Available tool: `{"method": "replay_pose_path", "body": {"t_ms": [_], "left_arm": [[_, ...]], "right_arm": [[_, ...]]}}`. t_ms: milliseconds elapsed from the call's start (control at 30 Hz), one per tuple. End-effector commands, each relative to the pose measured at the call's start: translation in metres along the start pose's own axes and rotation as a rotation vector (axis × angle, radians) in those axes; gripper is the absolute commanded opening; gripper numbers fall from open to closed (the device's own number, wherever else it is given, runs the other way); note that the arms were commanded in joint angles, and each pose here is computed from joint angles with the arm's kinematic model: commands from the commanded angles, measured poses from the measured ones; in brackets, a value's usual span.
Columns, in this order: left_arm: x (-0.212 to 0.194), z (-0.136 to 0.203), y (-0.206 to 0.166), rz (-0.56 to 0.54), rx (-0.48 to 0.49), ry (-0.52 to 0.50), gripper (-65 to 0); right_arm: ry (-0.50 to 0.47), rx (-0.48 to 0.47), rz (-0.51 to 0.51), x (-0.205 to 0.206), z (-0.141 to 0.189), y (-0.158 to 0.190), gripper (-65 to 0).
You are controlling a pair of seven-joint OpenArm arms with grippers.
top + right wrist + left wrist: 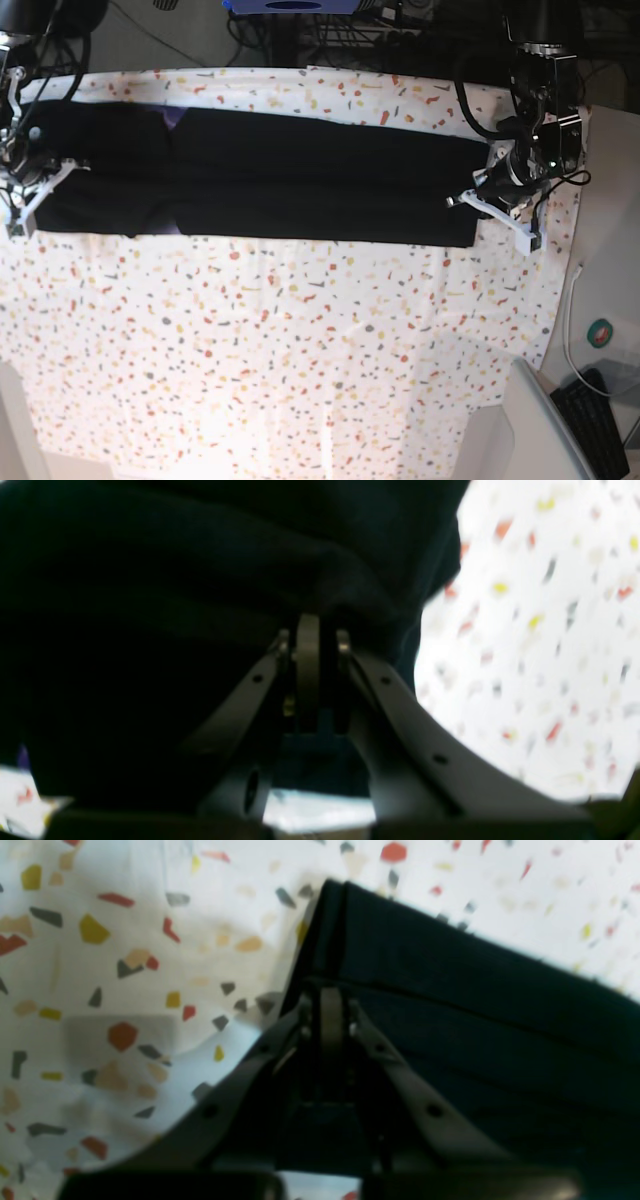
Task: Layout the t-shirt on the table in an organized manner, then fold the t-shirt properly
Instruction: 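Lay the folded edge down with both grippers, forming a long strip, then press and straighten the strip ends with both grippers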
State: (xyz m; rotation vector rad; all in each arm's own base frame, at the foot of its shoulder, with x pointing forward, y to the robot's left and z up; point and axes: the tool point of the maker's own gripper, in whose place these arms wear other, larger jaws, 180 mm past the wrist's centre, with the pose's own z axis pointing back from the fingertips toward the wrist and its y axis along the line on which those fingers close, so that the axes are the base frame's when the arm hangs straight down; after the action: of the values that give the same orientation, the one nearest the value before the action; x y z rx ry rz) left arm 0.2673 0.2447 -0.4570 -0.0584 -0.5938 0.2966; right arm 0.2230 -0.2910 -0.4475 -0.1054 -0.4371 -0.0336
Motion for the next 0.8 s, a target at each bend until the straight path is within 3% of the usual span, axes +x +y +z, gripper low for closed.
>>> {"method": "replay_pose_path", "body": {"t_ms": [0, 400, 433, 500, 600, 700, 767], "left_arm": [[0.013, 0.002, 0.006, -0.02, 0.023, -0.037, -65.0], [0.012, 0.001, 0.002, -0.031, 0.03, -0.038, -65.0], [0.012, 0.001, 0.002, -0.031, 0.03, -0.038, -65.0], [0.012, 0.001, 0.002, -0.03, 0.03, -0.04, -65.0], [0.012, 0.001, 0.002, -0.03, 0.03, -0.04, -65.0], [0.013, 0.002, 0.003, -0.022, 0.029, -0.044, -65.0], [0.019, 0.006, 0.001, -0.025, 0.026, -0.065, -56.4]], "right_arm": [[-0.049, -0.011, 0.001, 0.015, 0.006, -0.003, -65.0], [0.03, 0.005, -0.037, -0.009, -0.01, -0.001, -65.0], [0.032, 0.005, -0.037, -0.01, -0.01, -0.001, -62.0], [0.027, 0.008, -0.037, -0.009, -0.009, 0.001, -46.4], [0.001, -0.005, -0.034, -0.006, 0.0, -0.002, -31.5], [-0.078, -0.041, -0.107, 0.006, 0.018, -0.013, -28.1], [-0.128, -0.062, -0.126, 0.017, 0.03, -0.018, -28.1]]}}
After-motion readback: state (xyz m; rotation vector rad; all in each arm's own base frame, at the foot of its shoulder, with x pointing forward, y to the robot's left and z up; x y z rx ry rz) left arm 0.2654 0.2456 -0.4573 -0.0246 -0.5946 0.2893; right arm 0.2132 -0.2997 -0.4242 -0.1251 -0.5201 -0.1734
